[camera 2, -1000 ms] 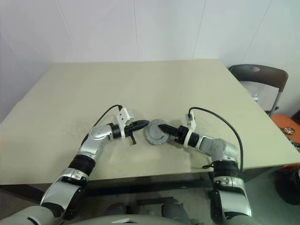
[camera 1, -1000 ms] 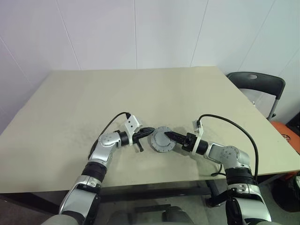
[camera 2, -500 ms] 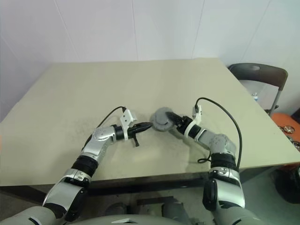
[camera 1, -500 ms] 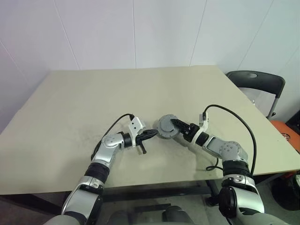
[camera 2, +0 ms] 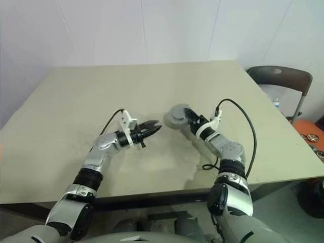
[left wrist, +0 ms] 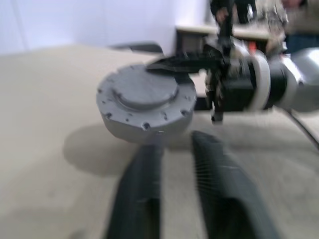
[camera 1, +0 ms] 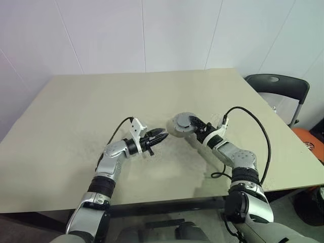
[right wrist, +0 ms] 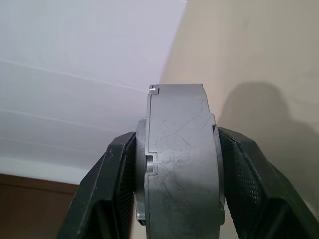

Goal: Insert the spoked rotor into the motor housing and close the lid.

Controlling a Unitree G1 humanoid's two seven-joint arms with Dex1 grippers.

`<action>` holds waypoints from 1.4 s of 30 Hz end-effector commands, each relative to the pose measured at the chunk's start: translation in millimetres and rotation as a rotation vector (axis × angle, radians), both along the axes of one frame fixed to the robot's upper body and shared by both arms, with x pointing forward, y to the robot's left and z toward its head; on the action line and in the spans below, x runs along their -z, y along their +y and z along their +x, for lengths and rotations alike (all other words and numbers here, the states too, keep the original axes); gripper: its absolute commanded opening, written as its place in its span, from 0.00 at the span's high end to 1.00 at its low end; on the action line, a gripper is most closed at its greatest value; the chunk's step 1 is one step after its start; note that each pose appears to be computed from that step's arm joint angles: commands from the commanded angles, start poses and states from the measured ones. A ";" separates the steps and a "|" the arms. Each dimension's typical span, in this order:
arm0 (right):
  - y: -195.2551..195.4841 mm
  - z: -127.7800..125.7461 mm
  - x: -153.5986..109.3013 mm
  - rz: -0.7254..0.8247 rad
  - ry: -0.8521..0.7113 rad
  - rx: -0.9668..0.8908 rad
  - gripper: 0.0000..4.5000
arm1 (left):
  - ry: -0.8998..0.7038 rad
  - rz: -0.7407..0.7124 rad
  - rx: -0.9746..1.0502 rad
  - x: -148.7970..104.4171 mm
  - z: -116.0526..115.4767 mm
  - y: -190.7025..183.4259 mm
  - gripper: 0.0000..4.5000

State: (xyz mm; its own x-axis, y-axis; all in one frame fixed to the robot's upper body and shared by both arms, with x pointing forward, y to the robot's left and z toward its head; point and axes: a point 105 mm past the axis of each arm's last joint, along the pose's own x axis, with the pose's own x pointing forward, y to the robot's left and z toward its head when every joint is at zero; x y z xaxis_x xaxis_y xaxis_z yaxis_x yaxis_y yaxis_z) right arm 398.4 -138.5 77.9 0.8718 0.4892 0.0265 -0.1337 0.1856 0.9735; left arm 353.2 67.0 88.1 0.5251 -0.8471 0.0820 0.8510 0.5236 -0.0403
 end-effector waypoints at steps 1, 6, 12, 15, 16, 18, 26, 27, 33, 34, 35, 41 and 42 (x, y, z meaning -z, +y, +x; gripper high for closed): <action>1.0 12.3 -51.3 0.080 -0.156 0.027 0.53 | -0.013 -0.058 -0.035 -10.4 2.7 5.7 0.42; 7.2 13.0 -58.5 0.121 -0.168 0.030 0.53 | 0.038 -0.083 -0.063 0.9 1.6 5.4 0.04; 12.4 10.7 -58.3 0.138 -0.171 0.021 0.53 | 0.208 -0.362 -0.073 -11.0 6.1 0.7 0.00; 14.0 9.7 -57.2 0.138 -0.169 0.015 0.53 | 0.285 -0.447 -0.045 -15.4 5.0 -3.7 0.00; 14.4 9.6 -57.0 0.137 -0.169 0.013 0.53 | 0.306 -0.458 -0.037 -14.9 4.4 -4.8 0.00; 15.0 9.3 -57.1 0.137 -0.171 0.010 0.53 | 0.357 -0.478 -0.022 -12.2 3.2 -7.2 0.00; 21.7 6.9 -55.0 0.129 -0.179 -0.021 0.53 | 0.587 -0.504 -0.007 17.1 1.4 -20.7 0.00; 22.9 5.9 -55.4 0.129 -0.185 -0.028 0.53 | 0.607 -0.521 -0.024 20.0 3.8 -20.1 0.00; 31.0 -3.4 -61.2 0.133 -0.234 -0.085 0.53 | 0.685 -0.614 -0.064 23.7 15.8 -21.4 0.00; 31.9 -4.3 -61.3 0.130 -0.236 -0.089 0.53 | 0.686 -0.629 -0.059 21.3 17.4 -22.4 0.00; 32.5 -5.0 -61.5 0.129 -0.238 -0.092 0.53 | 0.689 -0.650 -0.056 18.4 19.6 -23.3 0.00; 34.4 -7.9 -62.2 0.125 -0.246 -0.102 0.53 | 0.679 -0.737 0.021 0.4 21.6 -29.8 0.00; 34.4 -8.1 -62.1 0.124 -0.246 -0.103 0.53 | 0.677 -0.737 0.034 -0.7 20.3 -30.7 0.00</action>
